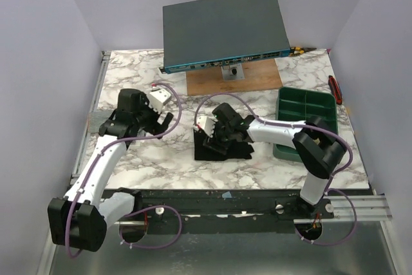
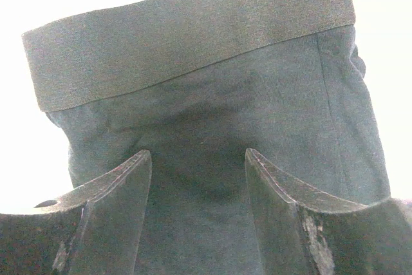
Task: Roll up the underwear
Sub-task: Move the underwear to the center of the board.
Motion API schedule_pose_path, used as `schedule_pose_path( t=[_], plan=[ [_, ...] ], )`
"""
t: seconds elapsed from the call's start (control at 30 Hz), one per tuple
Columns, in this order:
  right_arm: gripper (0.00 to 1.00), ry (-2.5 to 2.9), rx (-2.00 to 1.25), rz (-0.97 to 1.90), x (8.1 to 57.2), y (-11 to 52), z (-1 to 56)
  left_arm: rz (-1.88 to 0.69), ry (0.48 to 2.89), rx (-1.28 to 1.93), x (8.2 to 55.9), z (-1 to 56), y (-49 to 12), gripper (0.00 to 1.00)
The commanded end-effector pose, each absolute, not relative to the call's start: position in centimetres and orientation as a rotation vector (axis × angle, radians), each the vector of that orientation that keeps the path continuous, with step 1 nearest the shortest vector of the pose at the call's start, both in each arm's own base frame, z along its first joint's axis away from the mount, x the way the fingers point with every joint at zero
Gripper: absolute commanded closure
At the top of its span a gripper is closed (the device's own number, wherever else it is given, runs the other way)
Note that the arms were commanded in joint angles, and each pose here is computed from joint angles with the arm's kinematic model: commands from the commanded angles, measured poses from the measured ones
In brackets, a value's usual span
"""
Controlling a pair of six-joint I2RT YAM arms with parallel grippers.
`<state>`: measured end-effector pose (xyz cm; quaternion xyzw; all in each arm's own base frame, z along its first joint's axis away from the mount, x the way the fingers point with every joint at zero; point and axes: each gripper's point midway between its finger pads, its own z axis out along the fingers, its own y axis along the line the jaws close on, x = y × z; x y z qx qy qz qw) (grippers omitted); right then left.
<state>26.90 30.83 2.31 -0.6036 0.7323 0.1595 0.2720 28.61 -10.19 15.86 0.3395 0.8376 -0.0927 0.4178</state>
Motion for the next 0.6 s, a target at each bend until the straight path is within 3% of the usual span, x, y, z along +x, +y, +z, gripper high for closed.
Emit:
schedule_pose_path(
  t=[0.0,0.17,0.37,0.57],
  plan=[
    [0.37,2.034,-1.715,0.463,22.6,32.2,0.4,-0.204,2.114,0.741,29.4,16.5,-7.2,0.01],
    [0.33,1.988,-1.757,0.528,19.0,34.9,1.8,-0.23,2.169,0.705,29.4,15.7,-6.0,0.02],
    [0.3,1.953,-1.523,0.39,23.5,35.0,7.3,-0.343,2.231,0.761,28.6,14.0,-7.0,0.02],
    [0.29,2.016,-1.365,0.406,26.8,31.4,10.1,-0.561,2.31,0.919,26.6,12.6,-9.0,0.01]
  ],
)
